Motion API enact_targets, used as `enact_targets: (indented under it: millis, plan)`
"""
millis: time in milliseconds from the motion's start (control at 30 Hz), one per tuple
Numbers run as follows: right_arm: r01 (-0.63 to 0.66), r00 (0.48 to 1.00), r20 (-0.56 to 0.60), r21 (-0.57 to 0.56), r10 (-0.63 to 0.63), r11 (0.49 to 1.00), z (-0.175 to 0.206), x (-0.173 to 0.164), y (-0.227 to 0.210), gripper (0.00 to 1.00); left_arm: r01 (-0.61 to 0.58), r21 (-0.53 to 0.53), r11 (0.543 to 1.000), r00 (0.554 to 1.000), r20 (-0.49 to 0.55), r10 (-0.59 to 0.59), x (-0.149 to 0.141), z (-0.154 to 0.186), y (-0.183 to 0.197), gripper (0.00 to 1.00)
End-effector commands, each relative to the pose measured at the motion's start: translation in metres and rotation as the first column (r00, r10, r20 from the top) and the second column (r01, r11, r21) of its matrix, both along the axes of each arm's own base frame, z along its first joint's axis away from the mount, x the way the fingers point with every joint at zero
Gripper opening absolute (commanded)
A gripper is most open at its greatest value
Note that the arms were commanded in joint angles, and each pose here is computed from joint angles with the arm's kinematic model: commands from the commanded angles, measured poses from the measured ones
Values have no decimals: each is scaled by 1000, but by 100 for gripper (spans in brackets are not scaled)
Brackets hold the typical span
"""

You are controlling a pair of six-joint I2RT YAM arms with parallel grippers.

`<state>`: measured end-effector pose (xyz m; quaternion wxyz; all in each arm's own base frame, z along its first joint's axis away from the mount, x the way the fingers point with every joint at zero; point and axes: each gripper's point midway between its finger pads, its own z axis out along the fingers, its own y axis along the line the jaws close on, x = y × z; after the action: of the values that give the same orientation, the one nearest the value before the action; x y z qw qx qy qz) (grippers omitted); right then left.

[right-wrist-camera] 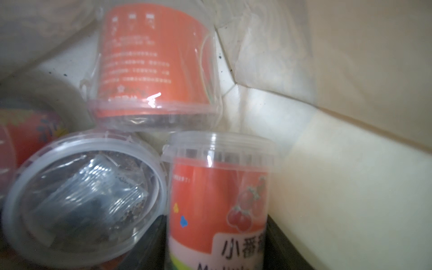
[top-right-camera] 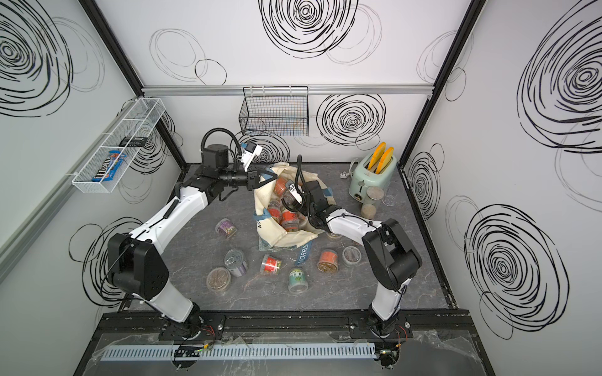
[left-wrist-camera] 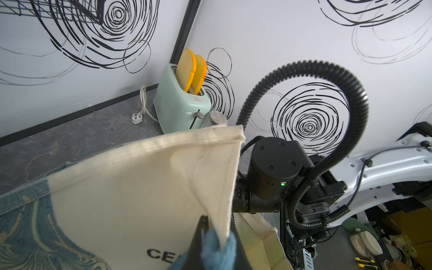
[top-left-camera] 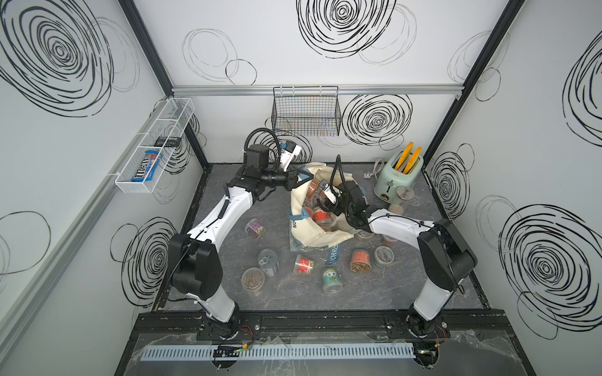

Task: Take out the seed jars from the canvas bag
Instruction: Pick up the seed jar from the canvas bag.

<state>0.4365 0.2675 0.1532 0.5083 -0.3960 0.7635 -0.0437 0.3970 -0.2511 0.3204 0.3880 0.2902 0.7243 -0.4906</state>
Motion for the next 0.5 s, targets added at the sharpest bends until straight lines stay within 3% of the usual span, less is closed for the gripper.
enact_targets:
  millis: [0, 167, 467]
  plan:
    - [16, 1000, 13, 8, -16, 1000, 1, 0, -1, 53, 84, -77, 993, 976, 208, -66, -23, 72, 3, 0]
    - [17, 1000, 17, 45, -18, 999, 5, -10, -4, 53, 33, -68, 997, 978, 206, -18, -14, 67, 8, 0]
    - [-40, 996, 79, 138, 30, 990, 47, -43, 8, 54, -161, -30, 986, 976, 142, 164, 26, 47, 29, 0]
